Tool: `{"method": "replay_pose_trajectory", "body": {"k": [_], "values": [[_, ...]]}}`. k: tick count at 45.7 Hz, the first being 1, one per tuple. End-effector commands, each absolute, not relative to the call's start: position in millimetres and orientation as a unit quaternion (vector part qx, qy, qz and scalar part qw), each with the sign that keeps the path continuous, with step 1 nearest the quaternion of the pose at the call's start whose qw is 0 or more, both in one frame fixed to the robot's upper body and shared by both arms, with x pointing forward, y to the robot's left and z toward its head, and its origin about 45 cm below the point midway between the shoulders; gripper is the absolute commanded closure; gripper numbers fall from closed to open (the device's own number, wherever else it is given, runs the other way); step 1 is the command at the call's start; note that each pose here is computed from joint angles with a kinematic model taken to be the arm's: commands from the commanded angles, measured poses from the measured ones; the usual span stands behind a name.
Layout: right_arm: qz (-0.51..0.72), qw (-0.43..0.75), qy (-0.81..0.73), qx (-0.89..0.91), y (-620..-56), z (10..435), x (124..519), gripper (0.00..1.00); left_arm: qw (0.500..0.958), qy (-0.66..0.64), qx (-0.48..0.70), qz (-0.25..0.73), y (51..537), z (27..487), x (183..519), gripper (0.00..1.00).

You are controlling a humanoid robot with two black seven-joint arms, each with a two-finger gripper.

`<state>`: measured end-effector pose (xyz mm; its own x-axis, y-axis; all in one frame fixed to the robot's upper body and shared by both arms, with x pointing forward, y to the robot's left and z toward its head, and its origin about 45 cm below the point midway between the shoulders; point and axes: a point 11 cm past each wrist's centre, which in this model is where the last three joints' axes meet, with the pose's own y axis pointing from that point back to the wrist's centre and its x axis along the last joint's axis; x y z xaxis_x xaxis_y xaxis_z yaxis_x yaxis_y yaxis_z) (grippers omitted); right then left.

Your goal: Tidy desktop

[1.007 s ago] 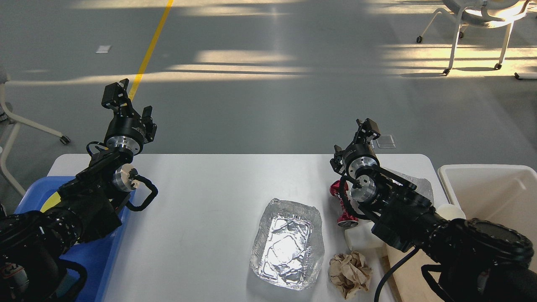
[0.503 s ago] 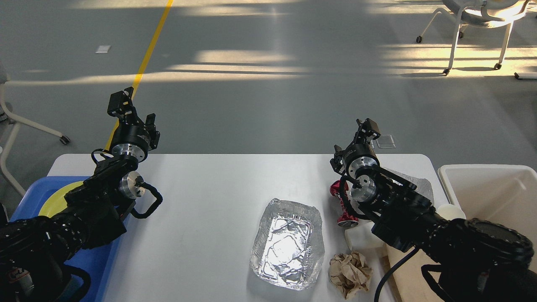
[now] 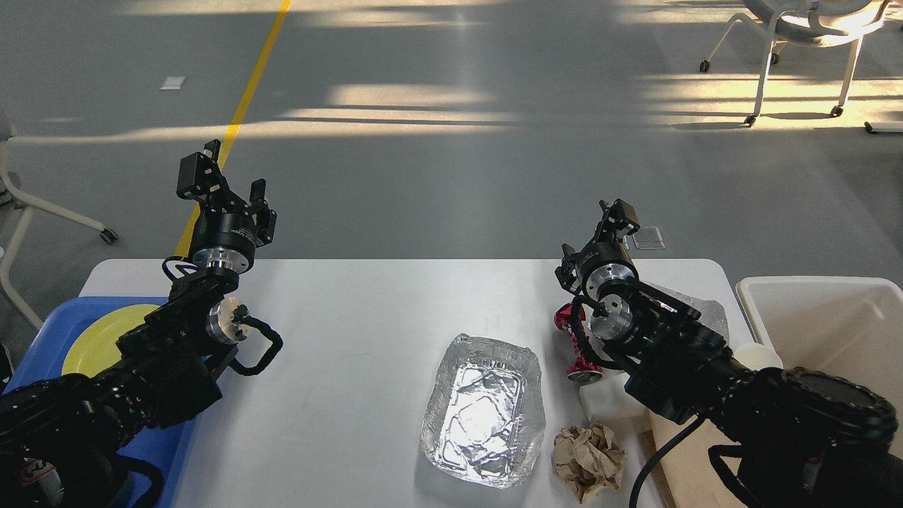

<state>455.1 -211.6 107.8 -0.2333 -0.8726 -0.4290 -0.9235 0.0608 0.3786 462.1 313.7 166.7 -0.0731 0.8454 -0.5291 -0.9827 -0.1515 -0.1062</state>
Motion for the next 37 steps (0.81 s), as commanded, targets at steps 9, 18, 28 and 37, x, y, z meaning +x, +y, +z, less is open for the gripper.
{"method": "replay_pose_trajectory", "body": {"k": [9,18,28,37], "values": [[0.297,0.043,0.727,-0.617,-211.4,107.6,455.0,0.0,0.623,0.177,-0.278,0.71,315.3,150.9,450.1,0.05],[0.297,0.043,0.726,-0.618,-210.9,107.8,455.0,0.0,0.625,0.179,-0.277,0.707,313.7,149.9,449.7,0.04],[0.297,0.043,0.727,-0.618,-211.4,107.7,455.0,0.0,0.626,0.181,-0.28,0.705,313.9,148.6,448.3,0.03],[0.296,0.042,0.727,-0.618,-211.3,107.6,455.0,0.0,0.626,0.181,-0.28,0.705,313.8,149.3,448.8,0.03]]}}
